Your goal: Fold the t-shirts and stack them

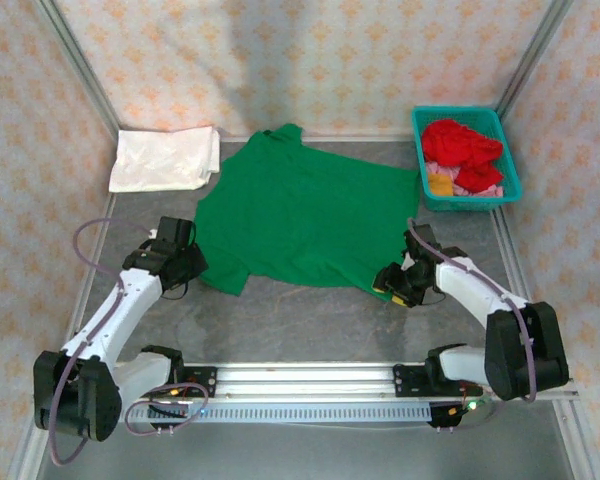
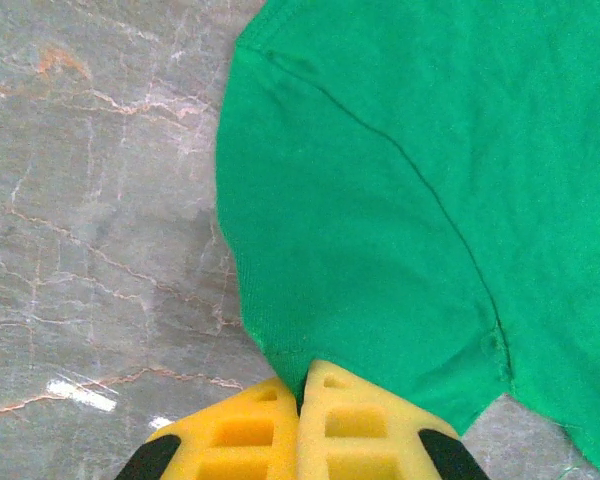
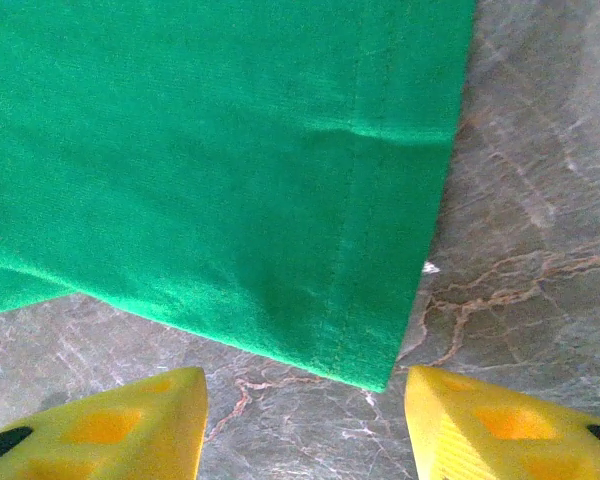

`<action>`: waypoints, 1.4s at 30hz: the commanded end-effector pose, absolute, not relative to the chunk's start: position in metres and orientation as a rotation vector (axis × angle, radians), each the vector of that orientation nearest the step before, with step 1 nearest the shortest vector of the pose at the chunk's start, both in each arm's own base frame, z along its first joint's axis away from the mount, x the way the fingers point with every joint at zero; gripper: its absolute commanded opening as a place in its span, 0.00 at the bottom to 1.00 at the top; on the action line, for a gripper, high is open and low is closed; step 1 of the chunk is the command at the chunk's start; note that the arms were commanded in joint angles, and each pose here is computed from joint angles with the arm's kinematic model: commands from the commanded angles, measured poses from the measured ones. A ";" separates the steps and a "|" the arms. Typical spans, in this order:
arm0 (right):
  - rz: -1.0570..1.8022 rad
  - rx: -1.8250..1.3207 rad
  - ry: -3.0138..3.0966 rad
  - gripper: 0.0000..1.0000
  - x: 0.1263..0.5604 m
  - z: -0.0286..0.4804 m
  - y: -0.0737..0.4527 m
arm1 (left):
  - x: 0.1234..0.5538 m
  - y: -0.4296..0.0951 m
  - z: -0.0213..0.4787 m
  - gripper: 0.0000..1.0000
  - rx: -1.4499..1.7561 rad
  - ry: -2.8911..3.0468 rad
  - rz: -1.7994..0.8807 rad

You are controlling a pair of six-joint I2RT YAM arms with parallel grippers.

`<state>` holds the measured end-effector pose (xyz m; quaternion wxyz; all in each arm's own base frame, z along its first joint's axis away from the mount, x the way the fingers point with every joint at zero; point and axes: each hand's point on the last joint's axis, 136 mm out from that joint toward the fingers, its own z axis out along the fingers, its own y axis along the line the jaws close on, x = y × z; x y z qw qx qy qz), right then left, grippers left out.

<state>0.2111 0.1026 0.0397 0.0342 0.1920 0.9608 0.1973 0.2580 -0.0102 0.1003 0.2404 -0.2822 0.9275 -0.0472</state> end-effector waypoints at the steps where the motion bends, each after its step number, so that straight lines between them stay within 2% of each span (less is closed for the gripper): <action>1: 0.510 0.604 2.935 0.56 0.211 0.041 0.095 | 0.257 -0.003 0.110 0.00 -0.761 2.528 -0.089; 5: 0.551 0.574 2.916 0.55 0.214 0.033 0.101 | 0.258 -0.004 0.107 0.00 -0.761 2.526 -0.096; 8: 0.561 0.547 2.924 0.51 0.218 0.021 0.108 | 0.259 -0.005 0.106 0.00 -0.765 2.513 -0.108; 9: 0.553 0.539 2.929 0.47 0.220 0.018 0.110 | 0.258 -0.005 0.106 0.00 -0.770 2.506 -0.114; 13: 0.611 0.523 2.920 0.12 0.230 0.031 0.121 | 0.254 -0.004 0.115 0.00 -0.768 2.475 -0.126; 15: 0.648 0.514 2.890 0.01 0.231 0.046 0.124 | 0.251 -0.002 0.124 0.00 -0.761 2.453 -0.118; 16: 0.660 0.520 2.876 0.00 0.231 0.055 0.124 | 0.249 0.001 0.129 0.00 -0.760 2.439 -0.105; 24: 0.858 0.594 2.890 0.00 0.199 0.109 0.133 | 0.240 0.008 0.154 0.00 -0.746 2.393 -0.088; 28: 0.831 0.701 2.814 0.00 0.206 0.122 0.111 | 0.243 0.010 0.163 0.00 -0.723 2.382 -0.073; 29: 0.813 0.706 2.811 0.06 0.210 0.120 0.107 | 0.245 0.010 0.163 0.00 -0.721 2.378 -0.073; 32: 0.674 0.718 2.862 0.37 0.223 0.102 0.094 | 0.251 0.011 0.155 0.00 -0.728 2.381 -0.071; 38: 0.557 0.711 2.791 0.43 0.251 0.073 0.081 | 0.251 0.013 0.131 0.00 -0.708 2.421 -0.037; 42: 0.586 0.672 2.810 0.42 0.235 0.069 0.083 | 0.242 0.016 0.122 0.00 -0.703 2.446 -0.001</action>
